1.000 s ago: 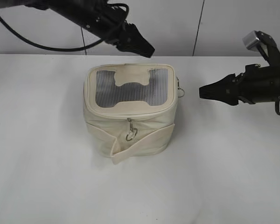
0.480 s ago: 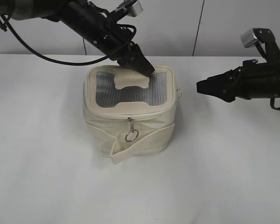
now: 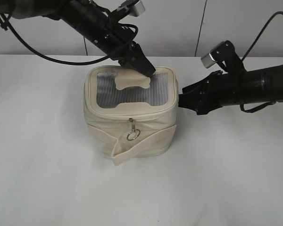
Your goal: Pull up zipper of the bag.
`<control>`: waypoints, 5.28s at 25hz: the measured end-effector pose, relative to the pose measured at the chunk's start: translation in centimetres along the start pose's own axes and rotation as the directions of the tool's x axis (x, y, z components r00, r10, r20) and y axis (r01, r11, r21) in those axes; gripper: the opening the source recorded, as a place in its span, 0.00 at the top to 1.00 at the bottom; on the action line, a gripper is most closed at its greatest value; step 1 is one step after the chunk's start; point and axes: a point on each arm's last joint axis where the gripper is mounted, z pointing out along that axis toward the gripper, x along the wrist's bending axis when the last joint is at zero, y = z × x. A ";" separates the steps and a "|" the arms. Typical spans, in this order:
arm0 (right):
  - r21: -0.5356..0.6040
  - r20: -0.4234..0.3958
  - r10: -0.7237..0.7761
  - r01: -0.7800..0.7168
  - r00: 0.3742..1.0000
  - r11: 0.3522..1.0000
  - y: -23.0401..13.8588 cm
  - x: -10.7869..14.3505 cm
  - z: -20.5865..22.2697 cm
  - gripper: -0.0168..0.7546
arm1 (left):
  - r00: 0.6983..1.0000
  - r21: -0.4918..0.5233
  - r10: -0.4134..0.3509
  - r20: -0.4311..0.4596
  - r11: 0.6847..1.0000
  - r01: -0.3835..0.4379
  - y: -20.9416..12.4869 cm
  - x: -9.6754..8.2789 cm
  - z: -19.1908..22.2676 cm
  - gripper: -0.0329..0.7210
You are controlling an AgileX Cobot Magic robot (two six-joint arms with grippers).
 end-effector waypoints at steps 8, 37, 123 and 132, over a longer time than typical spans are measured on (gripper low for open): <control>0.011 0.018 -0.020 0.020 1.000 1.000 0.9 -0.1 2.3 0.47 | 1.000 0.004 -0.001 -0.004 1.000 0.001 0.0 0.1 0.0 0.89; 0.150 0.038 0.116 -0.120 0.993 0.981 0.7 2.3 -0.9 0.97 | 0.999 0.005 -0.051 -0.009 0.999 0.051 0.1 0.0 0.1 0.90; -0.221 0.350 0.120 -0.042 0.929 0.974 -8.8 21.3 -31.3 0.33 | 0.635 -0.467 -0.377 -0.675 0.884 0.027 -28.1 -35.5 -22.0 0.54; -0.228 0.362 0.122 -0.039 0.924 0.973 -8.8 21.2 -31.2 0.43 | 0.625 -0.471 -0.377 -0.684 0.882 0.016 -28.1 -35.3 -22.0 0.60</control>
